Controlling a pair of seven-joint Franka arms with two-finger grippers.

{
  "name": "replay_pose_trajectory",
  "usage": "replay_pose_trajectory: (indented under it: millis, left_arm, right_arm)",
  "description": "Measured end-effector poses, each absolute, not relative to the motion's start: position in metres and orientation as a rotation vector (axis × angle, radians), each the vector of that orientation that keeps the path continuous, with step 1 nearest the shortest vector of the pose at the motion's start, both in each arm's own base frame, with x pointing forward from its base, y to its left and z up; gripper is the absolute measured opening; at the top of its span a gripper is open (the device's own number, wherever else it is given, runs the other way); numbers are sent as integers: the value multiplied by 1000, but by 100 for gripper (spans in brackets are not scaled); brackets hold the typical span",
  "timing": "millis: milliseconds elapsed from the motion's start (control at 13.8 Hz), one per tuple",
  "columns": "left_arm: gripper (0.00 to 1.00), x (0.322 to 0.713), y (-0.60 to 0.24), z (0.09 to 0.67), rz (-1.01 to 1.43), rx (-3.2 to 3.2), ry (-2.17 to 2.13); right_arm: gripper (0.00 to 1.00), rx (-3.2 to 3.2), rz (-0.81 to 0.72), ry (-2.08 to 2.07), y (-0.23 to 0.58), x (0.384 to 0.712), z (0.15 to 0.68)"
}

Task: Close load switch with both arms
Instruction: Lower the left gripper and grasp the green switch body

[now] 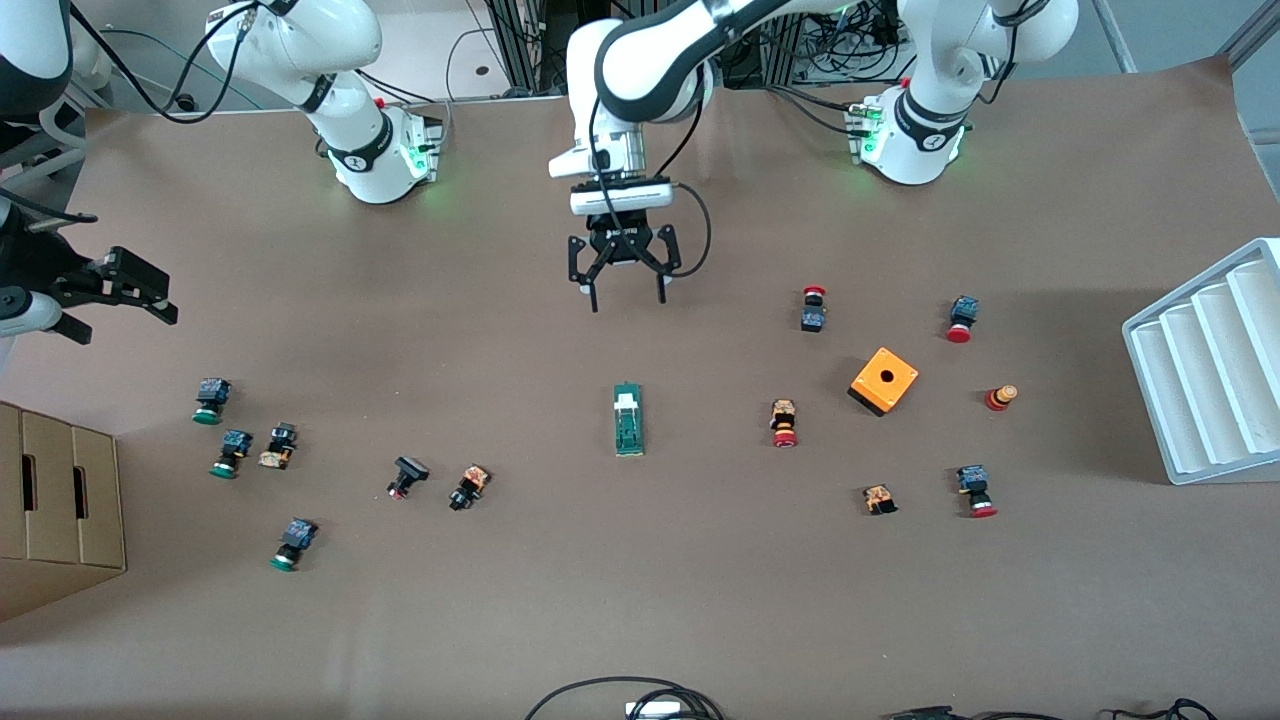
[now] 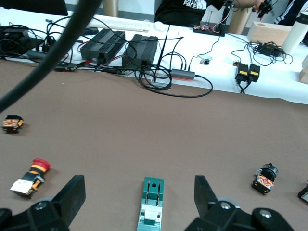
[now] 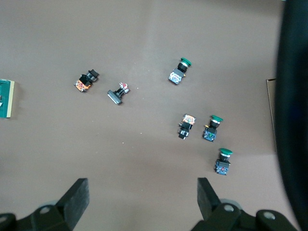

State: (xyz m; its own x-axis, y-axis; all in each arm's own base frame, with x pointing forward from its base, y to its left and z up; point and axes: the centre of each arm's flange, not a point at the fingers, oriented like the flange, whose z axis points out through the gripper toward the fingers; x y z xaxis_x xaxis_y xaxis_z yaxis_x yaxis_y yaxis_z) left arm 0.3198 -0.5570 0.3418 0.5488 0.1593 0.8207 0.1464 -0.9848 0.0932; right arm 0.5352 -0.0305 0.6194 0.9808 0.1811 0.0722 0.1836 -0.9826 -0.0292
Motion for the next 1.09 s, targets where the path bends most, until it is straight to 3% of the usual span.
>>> replay_pose_trajectory:
  millis: [436,1089]
  left_arm:
    - [100,322,-563,261,1662,2685,279]
    - [100,337,-581,194,1837,2552,317]
  right_arm:
    - [100,-3091,-107,-285,-31,535,619]
    - [100,-3091,-107,-284,-31,535,619]
